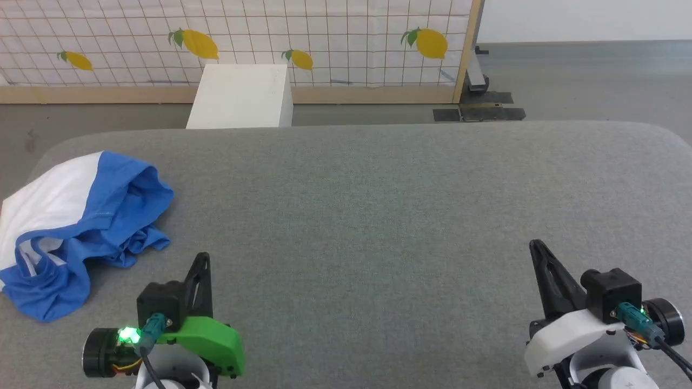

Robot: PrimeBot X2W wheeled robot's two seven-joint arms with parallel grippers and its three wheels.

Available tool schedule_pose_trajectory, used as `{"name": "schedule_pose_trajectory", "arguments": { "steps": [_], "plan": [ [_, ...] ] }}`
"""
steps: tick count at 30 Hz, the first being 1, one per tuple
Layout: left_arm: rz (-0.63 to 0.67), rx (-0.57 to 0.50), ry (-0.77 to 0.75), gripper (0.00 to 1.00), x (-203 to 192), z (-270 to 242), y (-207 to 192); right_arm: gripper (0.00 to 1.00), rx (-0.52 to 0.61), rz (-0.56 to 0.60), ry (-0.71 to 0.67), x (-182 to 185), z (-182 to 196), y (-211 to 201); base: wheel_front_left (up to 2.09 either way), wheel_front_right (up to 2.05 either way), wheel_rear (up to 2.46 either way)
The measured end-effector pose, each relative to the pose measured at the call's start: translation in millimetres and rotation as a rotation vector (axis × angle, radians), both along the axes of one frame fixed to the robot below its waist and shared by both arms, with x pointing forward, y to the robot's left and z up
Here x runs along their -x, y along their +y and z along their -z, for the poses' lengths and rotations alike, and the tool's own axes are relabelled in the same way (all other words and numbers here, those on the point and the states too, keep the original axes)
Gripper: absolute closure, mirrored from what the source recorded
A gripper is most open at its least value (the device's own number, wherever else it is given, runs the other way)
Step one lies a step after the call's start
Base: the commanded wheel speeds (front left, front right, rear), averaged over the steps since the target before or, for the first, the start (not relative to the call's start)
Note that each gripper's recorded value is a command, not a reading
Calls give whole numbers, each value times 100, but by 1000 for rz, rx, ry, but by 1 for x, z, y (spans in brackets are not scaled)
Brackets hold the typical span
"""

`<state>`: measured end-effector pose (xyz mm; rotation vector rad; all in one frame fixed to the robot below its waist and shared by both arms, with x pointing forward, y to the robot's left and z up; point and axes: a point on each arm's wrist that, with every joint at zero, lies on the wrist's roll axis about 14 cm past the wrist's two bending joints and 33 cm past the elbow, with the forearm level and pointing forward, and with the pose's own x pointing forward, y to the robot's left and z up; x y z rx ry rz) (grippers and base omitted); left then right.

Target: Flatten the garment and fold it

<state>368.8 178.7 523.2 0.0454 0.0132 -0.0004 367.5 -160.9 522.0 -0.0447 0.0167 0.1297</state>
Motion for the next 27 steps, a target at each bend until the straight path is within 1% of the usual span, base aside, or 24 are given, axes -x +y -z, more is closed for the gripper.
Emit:
{"name": "schedule_pose_trajectory", "arguments": {
  "steps": [18,19,27],
  "plan": [
    [0,0,0,100,0,0,0,100,0,0,0,0,0,0,0,0,0],
    [0,0,0,0,0,0,0,0,0,0,0,0,0,0,0,0,0],
    [6,4,1,0,0,0,-2,0,-2,6,-1,0,0,-2,0,0,0]
  ]
}}
